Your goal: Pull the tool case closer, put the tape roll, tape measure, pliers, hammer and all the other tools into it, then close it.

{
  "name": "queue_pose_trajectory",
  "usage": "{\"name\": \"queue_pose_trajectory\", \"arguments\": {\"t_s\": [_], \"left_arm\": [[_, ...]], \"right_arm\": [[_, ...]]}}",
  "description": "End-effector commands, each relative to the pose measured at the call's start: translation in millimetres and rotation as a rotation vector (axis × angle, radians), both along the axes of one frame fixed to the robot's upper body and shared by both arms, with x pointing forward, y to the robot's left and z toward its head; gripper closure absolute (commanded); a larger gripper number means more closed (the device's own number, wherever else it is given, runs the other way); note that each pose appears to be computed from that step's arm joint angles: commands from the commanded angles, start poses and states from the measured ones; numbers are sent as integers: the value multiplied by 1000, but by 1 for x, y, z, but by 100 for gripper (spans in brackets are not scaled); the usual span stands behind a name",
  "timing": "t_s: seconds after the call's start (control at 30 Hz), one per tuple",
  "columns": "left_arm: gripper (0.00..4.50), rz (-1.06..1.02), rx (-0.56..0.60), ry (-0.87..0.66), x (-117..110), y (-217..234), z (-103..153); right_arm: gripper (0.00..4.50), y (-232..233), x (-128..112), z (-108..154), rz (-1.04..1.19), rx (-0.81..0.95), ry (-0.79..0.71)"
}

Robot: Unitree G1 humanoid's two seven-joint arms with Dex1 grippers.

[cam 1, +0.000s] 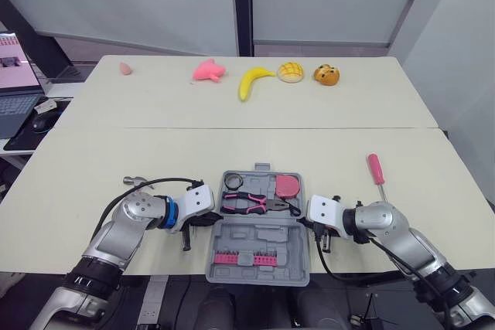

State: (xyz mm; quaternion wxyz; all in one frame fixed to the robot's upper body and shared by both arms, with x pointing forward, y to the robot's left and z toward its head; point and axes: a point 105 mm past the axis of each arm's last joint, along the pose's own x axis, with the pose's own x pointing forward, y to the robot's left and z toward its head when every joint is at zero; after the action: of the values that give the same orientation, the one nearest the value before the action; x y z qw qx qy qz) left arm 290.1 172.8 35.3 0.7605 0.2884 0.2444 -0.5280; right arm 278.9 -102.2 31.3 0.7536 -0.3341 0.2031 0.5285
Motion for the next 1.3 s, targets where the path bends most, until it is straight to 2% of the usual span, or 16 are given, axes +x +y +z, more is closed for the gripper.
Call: {"name": "queue_pose_trajectory", "arguments": {"t_s": [0.03,0.33,0.7,1.3], "left_arm": [[446,-35,-30,-58,7,-13,10],[446,-5,-14,-94,21,-8,10],[446,9,-7,-124,34,-8,11],[446,16,9,-121,36,-4,7]], "right_arm": [[450,10,8,9,8,24,-46],[450,13,27,11,-15,19,-71],[450,15,38,12,-18,5,-85],[450,13,43,15,-35,2,-101]]}}
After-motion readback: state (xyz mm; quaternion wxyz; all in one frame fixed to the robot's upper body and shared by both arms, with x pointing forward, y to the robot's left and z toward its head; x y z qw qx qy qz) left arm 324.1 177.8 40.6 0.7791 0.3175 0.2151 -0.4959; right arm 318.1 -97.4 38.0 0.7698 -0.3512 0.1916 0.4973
